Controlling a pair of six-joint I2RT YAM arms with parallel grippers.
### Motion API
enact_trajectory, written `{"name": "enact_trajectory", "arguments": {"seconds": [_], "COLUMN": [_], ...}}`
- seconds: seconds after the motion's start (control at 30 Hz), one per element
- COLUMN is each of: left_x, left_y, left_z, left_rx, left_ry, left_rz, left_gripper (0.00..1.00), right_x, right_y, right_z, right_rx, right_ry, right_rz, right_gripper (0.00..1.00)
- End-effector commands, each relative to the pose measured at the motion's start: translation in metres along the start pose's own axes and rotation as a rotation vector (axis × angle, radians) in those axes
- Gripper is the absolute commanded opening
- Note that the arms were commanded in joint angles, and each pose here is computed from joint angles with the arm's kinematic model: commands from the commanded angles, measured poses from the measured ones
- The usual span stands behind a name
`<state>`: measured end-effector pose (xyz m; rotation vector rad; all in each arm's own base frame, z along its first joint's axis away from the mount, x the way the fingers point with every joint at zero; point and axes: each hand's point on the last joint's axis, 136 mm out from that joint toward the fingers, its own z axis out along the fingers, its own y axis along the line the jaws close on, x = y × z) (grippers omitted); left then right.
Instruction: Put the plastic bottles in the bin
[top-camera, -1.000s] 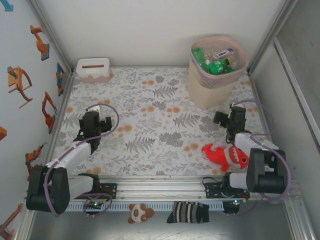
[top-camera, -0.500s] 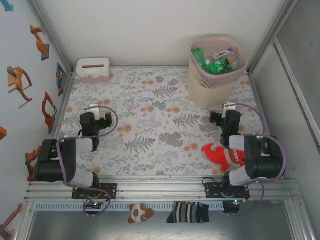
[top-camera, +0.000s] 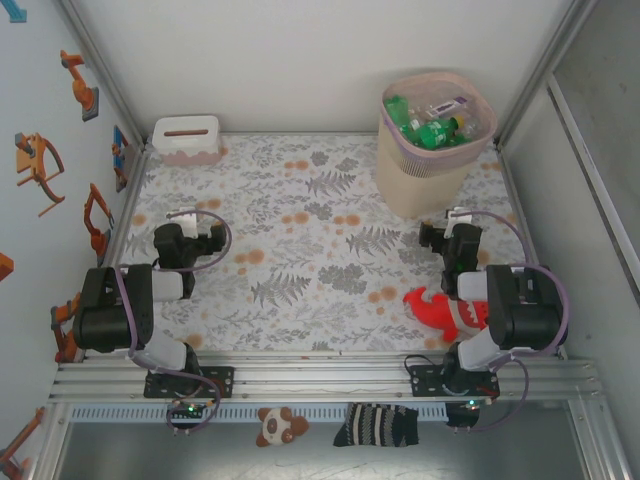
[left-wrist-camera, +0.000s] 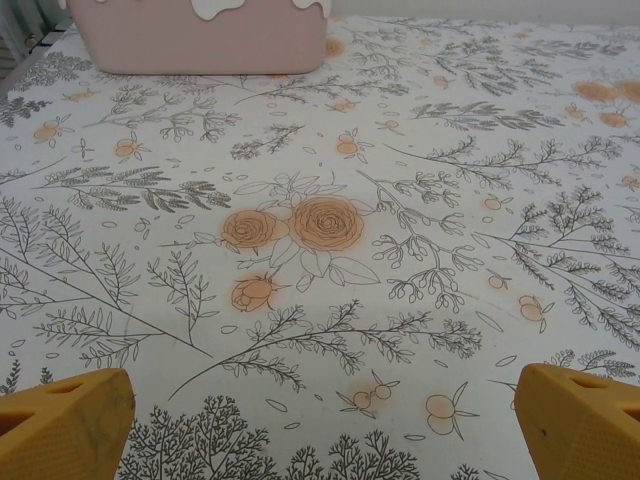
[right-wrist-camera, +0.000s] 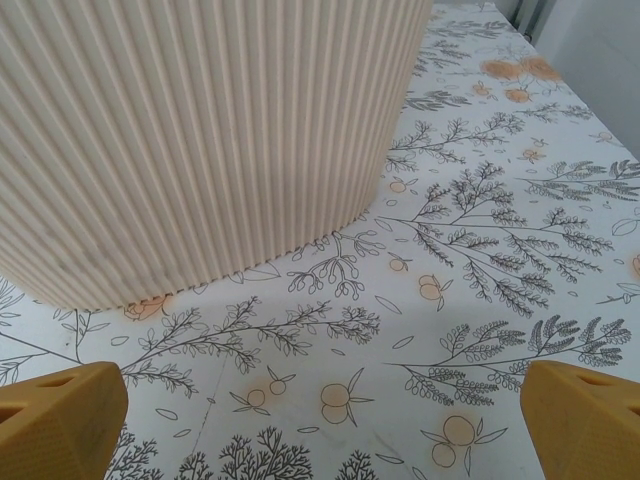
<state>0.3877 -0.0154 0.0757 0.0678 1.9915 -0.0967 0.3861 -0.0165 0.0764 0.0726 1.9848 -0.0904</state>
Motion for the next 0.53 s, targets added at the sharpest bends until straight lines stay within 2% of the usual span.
{"name": "enact_trajectory", "arguments": {"seconds": [0.0, 0.5], "left_x": [-0.0097, -0.0099], "left_y": [-0.0030, -0.0029], "left_z": [0.0012, 0.0015], "left_rx": [0.016, 0.013], "left_ry": [-0.026, -0.025], "left_rz": [-0.008, -0.010], "left_gripper": [0.97, 0.97], "right_x": [-0.0140, -0.0137], "right_y": [-0.0081, -0.0083], "right_z": [0.0025, 0.0039], "right_rx": [0.029, 0.013], "right_ry": [-0.044, -0.037], "right_rz": [0.020, 0.030], "right_gripper": [0.99, 0.99]}}
